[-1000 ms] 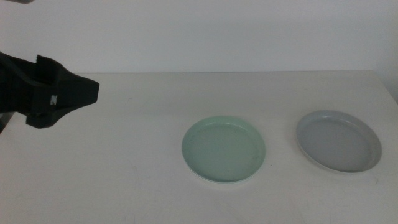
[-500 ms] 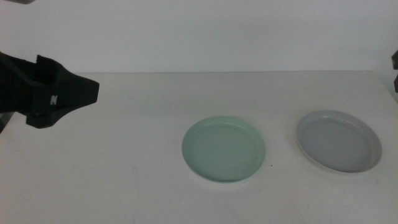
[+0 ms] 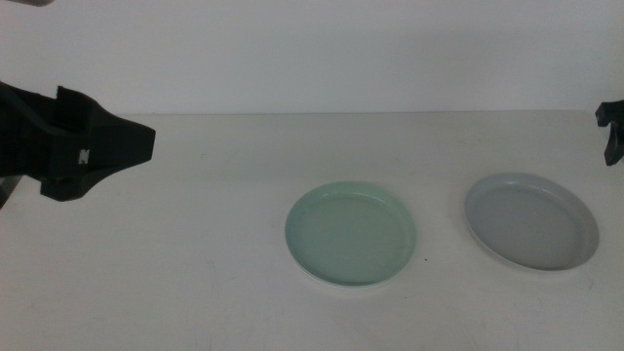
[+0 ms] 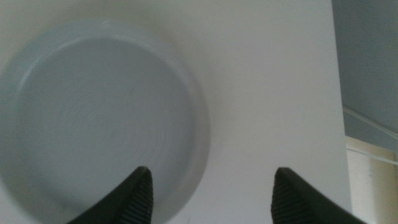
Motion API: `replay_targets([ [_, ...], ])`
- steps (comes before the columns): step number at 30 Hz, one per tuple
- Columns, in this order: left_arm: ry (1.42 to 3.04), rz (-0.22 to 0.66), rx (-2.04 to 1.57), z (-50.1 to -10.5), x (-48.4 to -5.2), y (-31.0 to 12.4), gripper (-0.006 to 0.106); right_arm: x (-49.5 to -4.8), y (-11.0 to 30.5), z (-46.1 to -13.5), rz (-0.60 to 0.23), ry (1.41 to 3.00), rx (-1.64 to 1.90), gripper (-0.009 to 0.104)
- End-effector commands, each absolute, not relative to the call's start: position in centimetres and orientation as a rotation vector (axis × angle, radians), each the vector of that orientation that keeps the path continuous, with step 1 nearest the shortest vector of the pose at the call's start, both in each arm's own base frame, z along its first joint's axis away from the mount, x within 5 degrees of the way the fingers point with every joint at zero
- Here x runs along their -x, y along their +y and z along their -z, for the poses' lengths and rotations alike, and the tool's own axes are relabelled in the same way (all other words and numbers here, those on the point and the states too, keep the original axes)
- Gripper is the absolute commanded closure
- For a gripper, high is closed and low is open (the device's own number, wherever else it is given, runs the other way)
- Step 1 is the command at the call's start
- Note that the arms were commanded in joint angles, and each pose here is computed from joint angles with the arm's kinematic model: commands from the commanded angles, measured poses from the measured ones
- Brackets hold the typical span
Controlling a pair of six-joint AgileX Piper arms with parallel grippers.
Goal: Stack the three bowls on top of each other.
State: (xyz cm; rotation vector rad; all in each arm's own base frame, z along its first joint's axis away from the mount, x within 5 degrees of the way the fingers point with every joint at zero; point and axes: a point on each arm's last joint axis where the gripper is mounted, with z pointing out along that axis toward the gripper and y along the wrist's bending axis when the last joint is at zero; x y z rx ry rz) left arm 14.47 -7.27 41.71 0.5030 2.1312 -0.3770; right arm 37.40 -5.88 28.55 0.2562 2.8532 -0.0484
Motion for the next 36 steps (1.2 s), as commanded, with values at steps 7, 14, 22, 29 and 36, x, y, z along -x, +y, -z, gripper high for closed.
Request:
replay_targets([
  [7, 2.041, 0.405, -0.47, -43.1, -14.4, -7.3, -0.004, -40.3, -8.5, -25.8, 0.022, 2.791, -0.243, 0.056],
  [14, 2.041, 0.405, -0.47, -43.1, -14.4, -7.3, -0.004, -42.4, -8.4, -21.9, -0.071, 2.865, -0.198, 0.06],
  [22, 2.041, 0.405, -0.47, -43.1, -14.4, -7.3, -0.004, -43.1, -8.6, -18.5, -0.081, 2.94, -0.205, 0.06],
  [29, 2.042, 0.405, -0.471, -43.1, -14.4, -7.3, -0.004, -43.0, -8.6, -17.4, -0.087, 2.982, -0.206, 0.083],
  [36, 2.042, 0.405, -0.471, -43.1, -14.4, -7.3, -0.004, -42.3, -8.4, -20.1, -0.093, 2.96, -0.242, 0.096],
])
